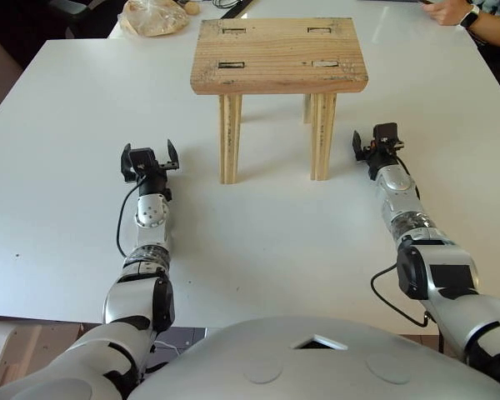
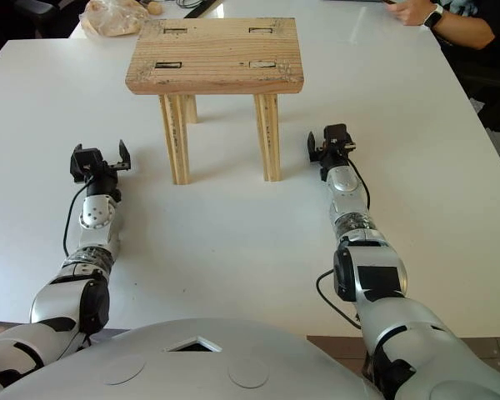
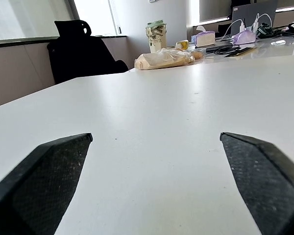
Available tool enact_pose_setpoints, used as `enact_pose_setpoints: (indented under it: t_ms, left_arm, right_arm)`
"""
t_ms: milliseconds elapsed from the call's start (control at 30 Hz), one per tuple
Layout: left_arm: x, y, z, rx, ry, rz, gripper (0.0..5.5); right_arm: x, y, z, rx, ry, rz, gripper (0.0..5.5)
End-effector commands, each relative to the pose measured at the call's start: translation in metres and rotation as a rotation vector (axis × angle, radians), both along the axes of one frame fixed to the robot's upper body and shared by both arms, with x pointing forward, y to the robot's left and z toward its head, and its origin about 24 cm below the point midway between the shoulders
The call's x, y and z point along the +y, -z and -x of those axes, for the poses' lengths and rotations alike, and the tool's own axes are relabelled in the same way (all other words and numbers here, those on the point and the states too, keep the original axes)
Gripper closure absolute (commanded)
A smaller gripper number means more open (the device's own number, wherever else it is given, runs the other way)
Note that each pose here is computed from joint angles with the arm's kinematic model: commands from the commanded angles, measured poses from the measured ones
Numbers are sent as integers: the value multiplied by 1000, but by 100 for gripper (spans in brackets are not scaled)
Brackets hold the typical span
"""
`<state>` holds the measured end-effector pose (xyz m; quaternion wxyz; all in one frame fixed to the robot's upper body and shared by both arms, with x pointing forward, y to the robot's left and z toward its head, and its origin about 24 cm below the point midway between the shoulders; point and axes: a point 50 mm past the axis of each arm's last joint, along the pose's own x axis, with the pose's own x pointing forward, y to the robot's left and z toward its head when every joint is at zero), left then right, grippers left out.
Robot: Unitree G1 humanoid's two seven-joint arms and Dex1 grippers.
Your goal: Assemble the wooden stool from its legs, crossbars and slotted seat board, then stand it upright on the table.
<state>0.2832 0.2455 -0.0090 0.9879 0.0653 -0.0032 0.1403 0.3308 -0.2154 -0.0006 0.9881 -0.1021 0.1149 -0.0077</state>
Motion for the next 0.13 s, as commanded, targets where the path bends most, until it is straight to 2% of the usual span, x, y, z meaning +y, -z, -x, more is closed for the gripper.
enact_pose_setpoints:
  t_ms: [33,133]
  left_arm:
    - [-9,10,3,41,-5,26,68]
    - [-11,15,6,56,-9,37,68]
  right_arm:
    - [-15,16,12,114,30,33,174]
    - [-15,18,13,122,24,37,174]
